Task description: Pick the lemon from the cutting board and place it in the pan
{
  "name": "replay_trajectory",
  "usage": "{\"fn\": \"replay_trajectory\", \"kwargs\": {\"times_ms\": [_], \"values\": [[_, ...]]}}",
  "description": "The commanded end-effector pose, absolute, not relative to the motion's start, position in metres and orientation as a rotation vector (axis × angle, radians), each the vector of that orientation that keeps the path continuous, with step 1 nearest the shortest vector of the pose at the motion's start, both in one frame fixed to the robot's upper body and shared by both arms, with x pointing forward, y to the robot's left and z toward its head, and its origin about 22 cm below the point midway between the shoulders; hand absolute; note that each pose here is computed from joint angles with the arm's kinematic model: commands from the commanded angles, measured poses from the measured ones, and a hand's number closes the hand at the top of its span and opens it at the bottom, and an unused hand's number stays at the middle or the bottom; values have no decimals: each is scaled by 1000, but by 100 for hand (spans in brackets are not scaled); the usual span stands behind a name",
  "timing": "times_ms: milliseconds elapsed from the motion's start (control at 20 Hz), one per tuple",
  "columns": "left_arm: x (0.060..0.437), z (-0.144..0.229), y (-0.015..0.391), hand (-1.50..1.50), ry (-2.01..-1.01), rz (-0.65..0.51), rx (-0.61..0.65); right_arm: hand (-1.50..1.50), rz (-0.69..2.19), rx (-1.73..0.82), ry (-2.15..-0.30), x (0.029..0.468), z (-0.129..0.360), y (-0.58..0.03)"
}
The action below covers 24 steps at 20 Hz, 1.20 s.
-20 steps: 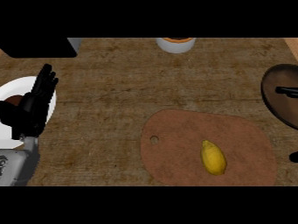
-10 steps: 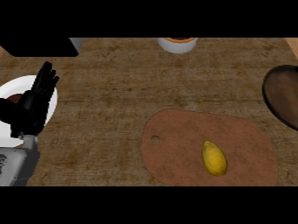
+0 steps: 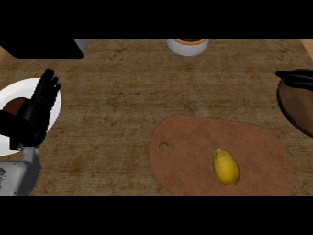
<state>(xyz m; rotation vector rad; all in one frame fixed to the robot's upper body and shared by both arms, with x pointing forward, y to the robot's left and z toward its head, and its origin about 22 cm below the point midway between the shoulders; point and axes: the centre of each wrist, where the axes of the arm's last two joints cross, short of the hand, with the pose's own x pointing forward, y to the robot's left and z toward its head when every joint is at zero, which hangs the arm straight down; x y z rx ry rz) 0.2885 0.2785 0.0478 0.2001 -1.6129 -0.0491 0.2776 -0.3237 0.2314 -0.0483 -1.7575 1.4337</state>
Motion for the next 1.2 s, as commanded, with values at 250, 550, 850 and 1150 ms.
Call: {"fn": "replay_trajectory", "kwargs": {"times_ms": [250,550,850,1150], "values": [[302,45,279,0,-1602,-40,211,-150,1522,71,-1691,249,219,-278],[290,48,273,0,-1600,-36,198,-150,1510,-25,-1603,252,211,-275],[298,27,283,0,-1614,-38,196,-150,1494,-151,-1562,258,196,-262],[290,47,281,0,-1599,-53,188,-150,1571,-101,-1455,261,165,-264]]}}
